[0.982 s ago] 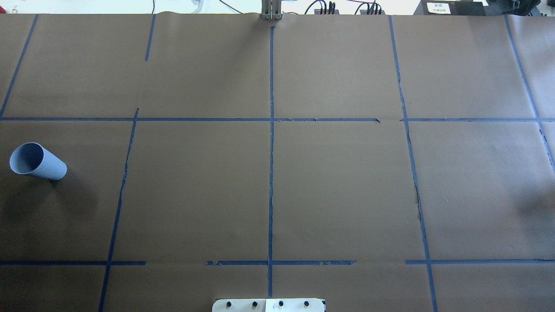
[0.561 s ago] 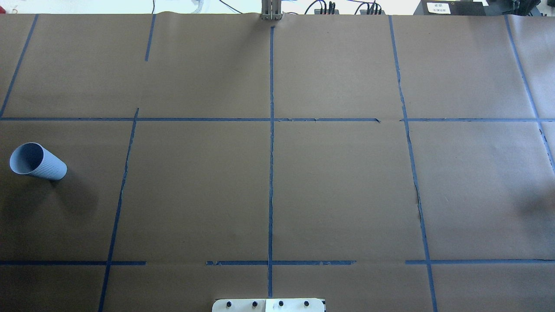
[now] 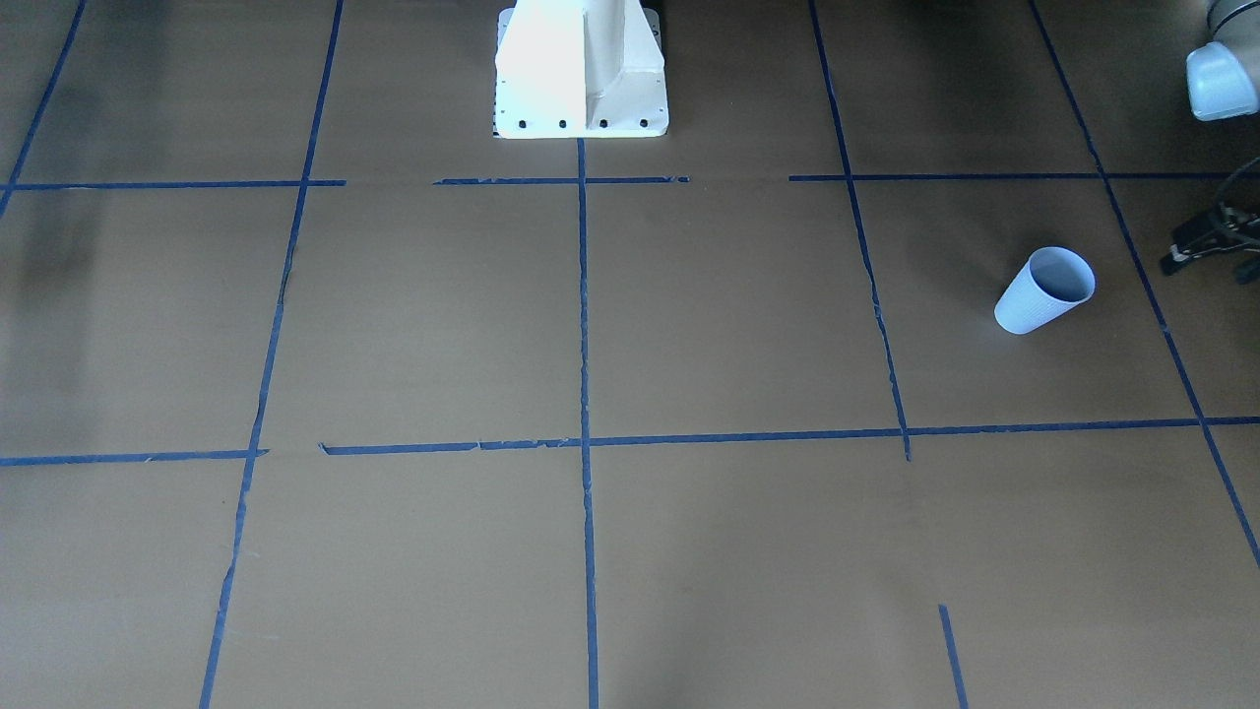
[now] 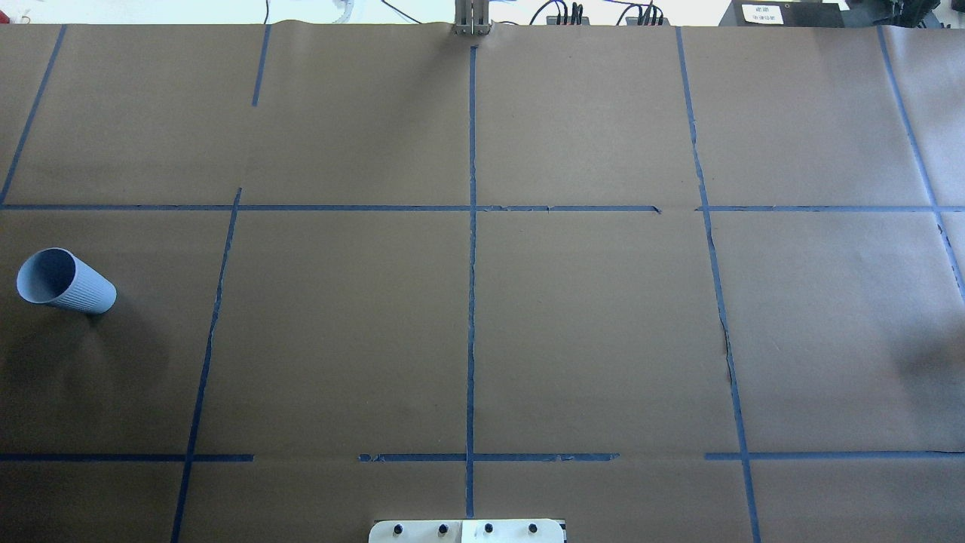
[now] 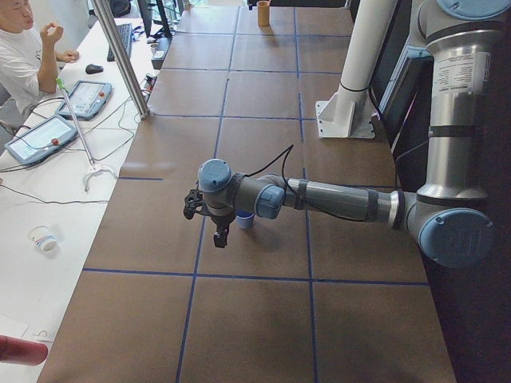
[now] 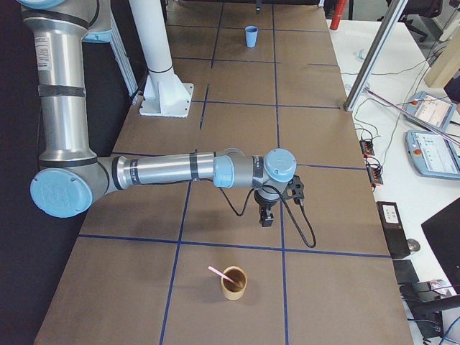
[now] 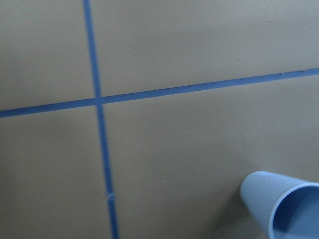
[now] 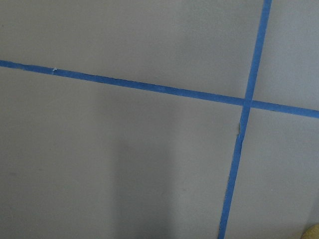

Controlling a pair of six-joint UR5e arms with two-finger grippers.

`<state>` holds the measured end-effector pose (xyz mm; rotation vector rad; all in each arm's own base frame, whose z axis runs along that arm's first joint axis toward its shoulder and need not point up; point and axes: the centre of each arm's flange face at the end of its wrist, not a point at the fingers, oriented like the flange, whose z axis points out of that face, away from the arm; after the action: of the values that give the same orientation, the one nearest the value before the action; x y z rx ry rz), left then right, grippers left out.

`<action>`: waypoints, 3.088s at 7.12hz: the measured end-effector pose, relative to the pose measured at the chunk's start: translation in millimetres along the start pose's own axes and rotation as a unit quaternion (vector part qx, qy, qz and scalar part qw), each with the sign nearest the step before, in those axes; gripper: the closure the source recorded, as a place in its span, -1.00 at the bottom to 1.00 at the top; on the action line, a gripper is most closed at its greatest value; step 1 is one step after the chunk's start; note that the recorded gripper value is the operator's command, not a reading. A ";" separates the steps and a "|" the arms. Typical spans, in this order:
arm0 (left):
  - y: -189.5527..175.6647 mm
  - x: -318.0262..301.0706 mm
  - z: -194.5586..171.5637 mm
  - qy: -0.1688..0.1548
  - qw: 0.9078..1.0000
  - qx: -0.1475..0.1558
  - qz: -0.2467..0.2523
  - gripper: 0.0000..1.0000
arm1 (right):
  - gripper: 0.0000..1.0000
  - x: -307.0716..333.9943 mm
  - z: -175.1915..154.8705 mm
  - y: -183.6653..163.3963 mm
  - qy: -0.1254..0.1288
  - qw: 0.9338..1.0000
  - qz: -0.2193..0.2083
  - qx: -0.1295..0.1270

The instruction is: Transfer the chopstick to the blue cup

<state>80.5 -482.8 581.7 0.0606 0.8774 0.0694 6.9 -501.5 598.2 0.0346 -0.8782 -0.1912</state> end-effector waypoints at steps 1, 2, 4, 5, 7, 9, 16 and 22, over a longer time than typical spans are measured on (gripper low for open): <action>5.1 19.9 18.7 0.005 1.000 -0.002 -0.012 -0.99 | -1.00 -7.9 6.6 -3.8 -0.002 1.000 -0.017 0.002; 9.4 35.6 33.3 0.007 1.000 -0.009 -0.024 -0.97 | -1.00 -13.1 11.3 -6.2 -0.003 1.000 -0.029 0.004; 17.2 53.3 53.6 0.009 0.999 -0.027 -0.026 -0.14 | -1.00 -15.8 14.4 -7.3 -0.004 0.999 -0.035 0.005; 20.2 56.7 61.7 0.008 0.999 -0.035 -0.025 0.63 | -1.00 -15.8 14.8 -7.3 -0.004 0.999 -0.036 0.005; 22.6 55.4 72.4 0.005 0.999 -0.045 -0.026 1.00 | -1.00 -15.7 15.5 -7.1 -0.005 0.999 -0.035 0.005; 19.0 61.4 71.7 0.008 0.999 -0.045 -0.022 1.00 | -1.00 -14.7 16.2 -6.9 -0.005 0.999 -0.035 0.004; -21.3 467.4 74.6 0.070 0.991 0.011 -0.111 1.00 | -1.00 -14.4 20.4 -2.8 -0.030 0.999 -0.029 0.001; 45.1 622.7 115.4 0.027 0.994 0.025 -0.106 0.94 | -1.00 -8.2 26.0 -2.2 -0.032 0.999 -0.023 -0.004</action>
<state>564.5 -387.3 182.0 0.0133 0.9361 -0.1498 -18.5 -500.9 608.3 0.0417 -0.9407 -0.2402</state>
